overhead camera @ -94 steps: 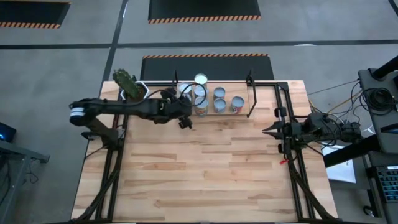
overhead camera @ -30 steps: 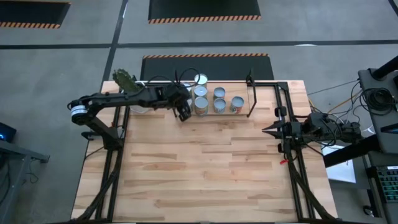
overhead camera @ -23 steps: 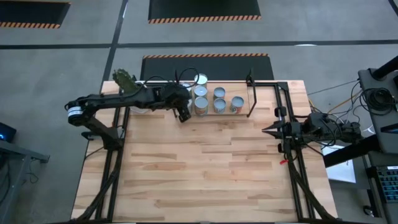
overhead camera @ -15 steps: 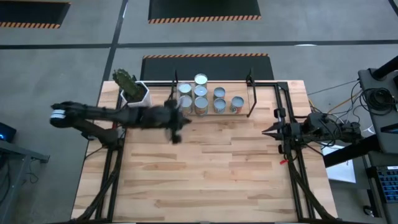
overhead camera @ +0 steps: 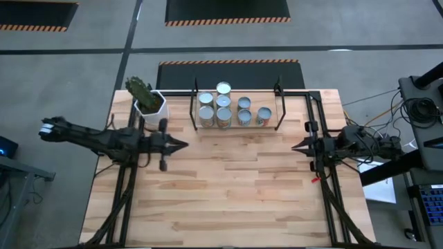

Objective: Pick and place cans onto a shelf
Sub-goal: Return to Home Position

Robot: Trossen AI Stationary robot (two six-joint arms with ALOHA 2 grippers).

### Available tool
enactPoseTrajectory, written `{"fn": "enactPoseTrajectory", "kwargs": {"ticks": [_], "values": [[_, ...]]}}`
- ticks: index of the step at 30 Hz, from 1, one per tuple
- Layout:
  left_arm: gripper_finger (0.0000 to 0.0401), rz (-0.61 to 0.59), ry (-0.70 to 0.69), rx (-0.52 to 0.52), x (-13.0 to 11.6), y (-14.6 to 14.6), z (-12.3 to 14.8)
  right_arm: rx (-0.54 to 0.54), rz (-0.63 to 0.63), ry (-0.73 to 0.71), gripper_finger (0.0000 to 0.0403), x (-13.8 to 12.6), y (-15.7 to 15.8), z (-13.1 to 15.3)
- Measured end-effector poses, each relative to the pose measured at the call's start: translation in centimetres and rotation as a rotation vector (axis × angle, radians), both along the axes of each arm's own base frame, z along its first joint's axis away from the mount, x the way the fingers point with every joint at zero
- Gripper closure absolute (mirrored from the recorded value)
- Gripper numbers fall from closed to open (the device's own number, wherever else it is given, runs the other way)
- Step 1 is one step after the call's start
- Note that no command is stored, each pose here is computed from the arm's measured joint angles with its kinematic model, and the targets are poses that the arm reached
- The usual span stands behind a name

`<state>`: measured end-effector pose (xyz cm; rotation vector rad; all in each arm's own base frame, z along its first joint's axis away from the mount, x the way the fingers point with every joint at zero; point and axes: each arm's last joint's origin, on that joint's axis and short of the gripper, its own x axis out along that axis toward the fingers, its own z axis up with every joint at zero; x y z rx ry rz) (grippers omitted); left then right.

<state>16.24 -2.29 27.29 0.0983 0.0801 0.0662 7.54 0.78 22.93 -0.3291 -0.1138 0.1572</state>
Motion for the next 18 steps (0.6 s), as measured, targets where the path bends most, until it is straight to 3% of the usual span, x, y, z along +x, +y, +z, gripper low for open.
{"fn": "enactPoseTrajectory", "kwargs": {"ticks": [8, 18], "values": [[0.0401, 0.001, -0.123, -0.039, -4.0, 0.7, -2.2, -0.002, 0.0, 0.016, 0.039, 0.1, 0.0, -0.4], [0.0401, -0.001, -0.208, -0.082, -7.2, 1.4, -4.3, -0.012, -0.001, 0.035, 0.039, 0.2, 0.0, -0.7]]}}
